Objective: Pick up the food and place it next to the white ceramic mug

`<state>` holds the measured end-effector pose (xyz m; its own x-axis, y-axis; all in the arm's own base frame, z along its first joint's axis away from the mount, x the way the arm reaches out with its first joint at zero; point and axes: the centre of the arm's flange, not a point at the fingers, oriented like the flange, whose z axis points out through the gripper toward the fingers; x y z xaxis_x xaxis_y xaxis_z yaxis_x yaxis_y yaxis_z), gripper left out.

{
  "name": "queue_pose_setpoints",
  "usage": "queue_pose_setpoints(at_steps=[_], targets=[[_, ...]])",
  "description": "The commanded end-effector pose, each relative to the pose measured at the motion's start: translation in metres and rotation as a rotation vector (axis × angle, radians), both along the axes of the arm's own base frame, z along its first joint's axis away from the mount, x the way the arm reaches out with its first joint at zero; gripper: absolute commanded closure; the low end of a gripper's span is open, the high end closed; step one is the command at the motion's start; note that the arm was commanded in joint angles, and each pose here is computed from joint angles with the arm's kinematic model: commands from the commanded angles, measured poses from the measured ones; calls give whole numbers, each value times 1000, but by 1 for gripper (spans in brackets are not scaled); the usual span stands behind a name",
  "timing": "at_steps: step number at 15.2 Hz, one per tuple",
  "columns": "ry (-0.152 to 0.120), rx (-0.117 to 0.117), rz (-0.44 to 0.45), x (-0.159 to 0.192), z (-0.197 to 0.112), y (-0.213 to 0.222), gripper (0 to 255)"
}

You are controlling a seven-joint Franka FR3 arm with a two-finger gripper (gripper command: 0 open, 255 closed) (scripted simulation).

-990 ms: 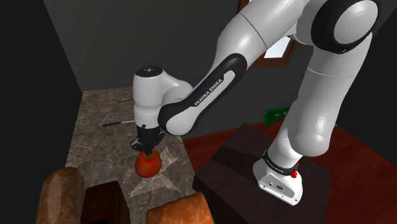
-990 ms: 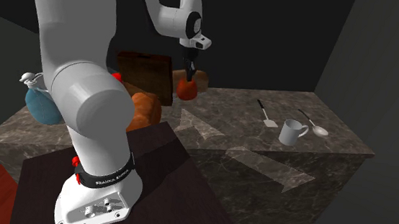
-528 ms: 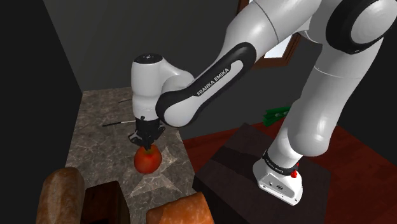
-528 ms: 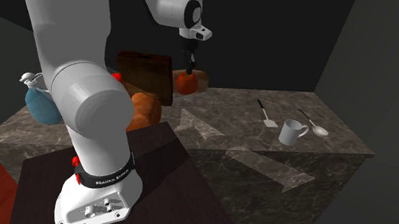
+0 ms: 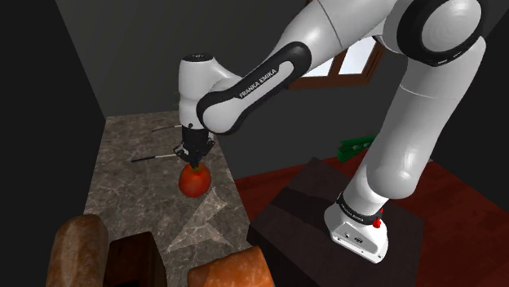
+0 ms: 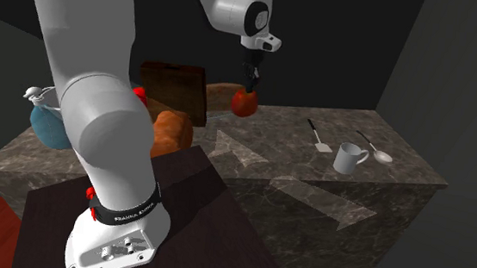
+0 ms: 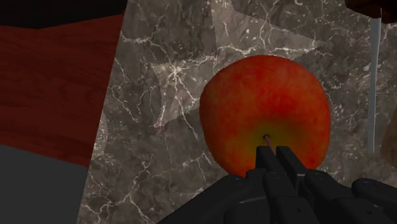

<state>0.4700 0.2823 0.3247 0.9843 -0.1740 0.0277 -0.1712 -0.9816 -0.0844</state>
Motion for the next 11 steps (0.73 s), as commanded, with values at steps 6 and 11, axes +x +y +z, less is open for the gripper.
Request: queue_pose_setpoints(at_steps=[6, 11], targets=[[0, 0, 2, 60, 1, -67, 255], [0, 0, 2, 105, 2, -116, 255]])
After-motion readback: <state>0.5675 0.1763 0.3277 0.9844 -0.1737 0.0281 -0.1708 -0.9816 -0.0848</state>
